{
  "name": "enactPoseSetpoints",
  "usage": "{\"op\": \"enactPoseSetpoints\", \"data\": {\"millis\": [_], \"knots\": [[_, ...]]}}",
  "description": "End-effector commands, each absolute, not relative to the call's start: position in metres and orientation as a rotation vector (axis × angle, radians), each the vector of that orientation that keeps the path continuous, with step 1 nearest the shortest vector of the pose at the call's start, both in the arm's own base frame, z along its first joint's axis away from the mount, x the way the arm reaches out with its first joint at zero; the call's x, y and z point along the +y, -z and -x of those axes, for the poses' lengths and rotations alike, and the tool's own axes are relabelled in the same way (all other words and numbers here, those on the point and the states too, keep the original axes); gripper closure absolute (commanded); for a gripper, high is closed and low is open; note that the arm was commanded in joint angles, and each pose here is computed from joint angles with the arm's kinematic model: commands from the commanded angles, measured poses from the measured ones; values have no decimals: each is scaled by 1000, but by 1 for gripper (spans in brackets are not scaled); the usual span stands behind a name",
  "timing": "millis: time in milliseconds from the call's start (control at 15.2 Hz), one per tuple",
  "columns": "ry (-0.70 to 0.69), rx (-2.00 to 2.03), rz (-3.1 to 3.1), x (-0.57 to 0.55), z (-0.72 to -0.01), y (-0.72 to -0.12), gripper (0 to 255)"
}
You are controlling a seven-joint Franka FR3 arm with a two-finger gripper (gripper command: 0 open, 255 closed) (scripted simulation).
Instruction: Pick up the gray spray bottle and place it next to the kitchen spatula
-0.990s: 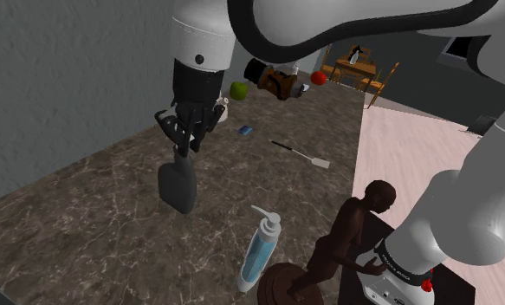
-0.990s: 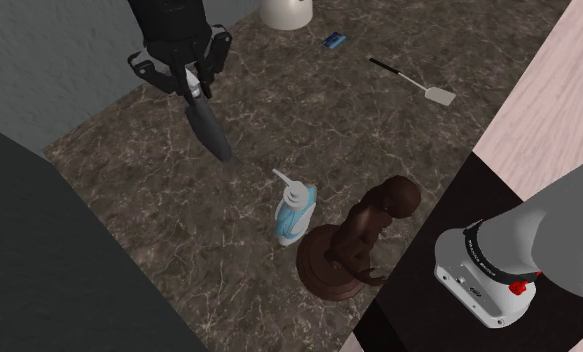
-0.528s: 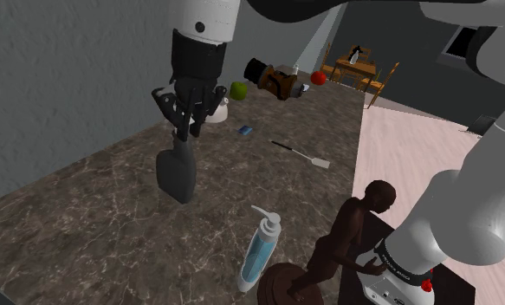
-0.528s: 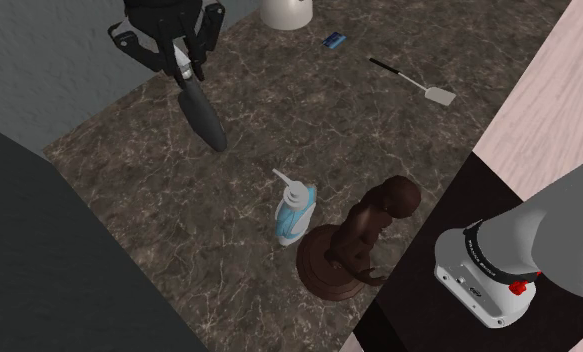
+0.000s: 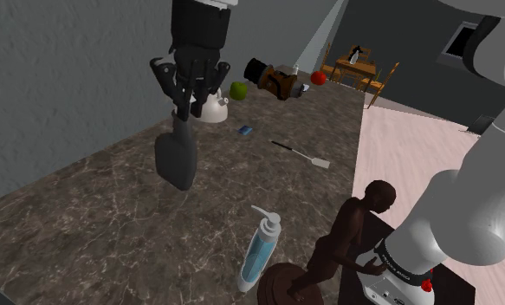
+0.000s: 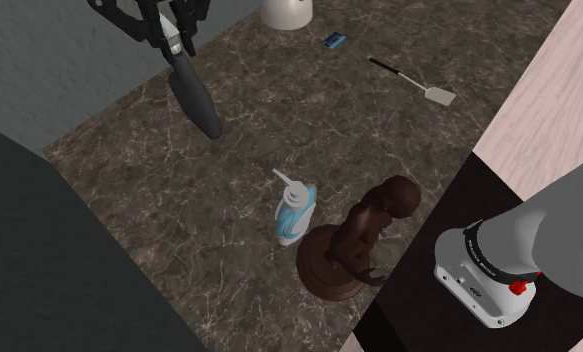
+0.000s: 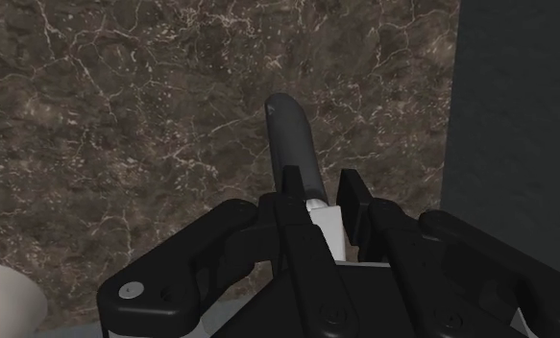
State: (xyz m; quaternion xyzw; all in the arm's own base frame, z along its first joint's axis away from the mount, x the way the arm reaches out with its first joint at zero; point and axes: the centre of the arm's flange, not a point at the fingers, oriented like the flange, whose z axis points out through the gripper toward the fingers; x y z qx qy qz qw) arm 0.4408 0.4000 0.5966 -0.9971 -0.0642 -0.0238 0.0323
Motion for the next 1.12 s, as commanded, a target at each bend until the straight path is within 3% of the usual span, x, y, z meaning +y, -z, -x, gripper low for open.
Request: {"op": "enactPoseSetpoints", "data": {"millis": [0,1056], "knots": [[73,-198,3070,400,-440,-608,255],[73,-198,3070,400,-440,-692,255]]}}
